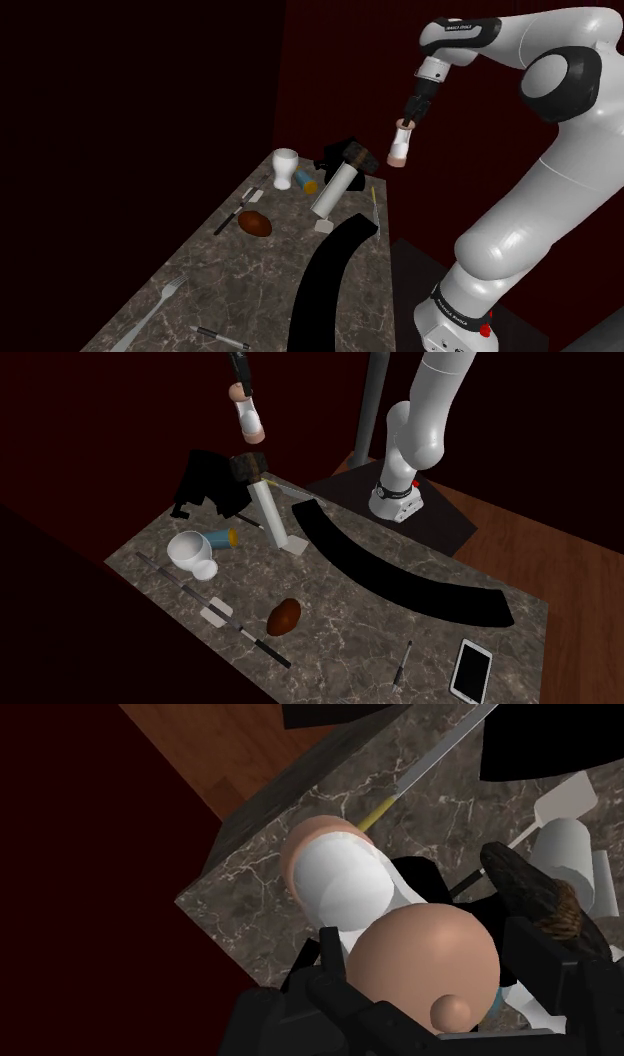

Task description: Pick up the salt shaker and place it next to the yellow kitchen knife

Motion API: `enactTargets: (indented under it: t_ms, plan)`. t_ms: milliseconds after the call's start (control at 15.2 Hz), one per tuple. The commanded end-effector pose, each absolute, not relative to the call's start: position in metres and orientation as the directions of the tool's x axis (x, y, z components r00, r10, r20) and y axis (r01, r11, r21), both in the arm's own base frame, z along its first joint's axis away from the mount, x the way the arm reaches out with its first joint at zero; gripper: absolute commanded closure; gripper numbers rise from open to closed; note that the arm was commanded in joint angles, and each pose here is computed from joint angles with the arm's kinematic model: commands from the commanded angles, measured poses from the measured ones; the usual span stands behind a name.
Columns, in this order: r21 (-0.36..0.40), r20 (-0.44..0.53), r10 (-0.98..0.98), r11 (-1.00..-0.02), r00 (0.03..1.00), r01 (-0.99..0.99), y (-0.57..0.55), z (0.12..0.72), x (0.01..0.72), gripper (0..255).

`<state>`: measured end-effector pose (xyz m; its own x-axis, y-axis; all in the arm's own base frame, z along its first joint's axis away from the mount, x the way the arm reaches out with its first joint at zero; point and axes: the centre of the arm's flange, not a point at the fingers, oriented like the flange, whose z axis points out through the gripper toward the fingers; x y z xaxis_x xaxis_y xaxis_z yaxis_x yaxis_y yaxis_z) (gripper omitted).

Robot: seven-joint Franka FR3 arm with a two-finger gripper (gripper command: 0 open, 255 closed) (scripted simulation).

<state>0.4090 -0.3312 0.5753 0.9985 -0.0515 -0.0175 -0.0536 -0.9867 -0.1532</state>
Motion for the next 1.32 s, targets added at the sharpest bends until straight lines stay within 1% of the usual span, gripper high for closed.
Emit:
enactTargets:
  t_ms: [0,1254]
  plan:
    - [-0.153,-0.017,-0.052,-0.987,0.999,-0.054,-0.331,0.565,0.408,255]
    - [-0.153,-0.017,-0.052,-0.987,0.999,-0.054,-0.331,0.465,0.408,255]
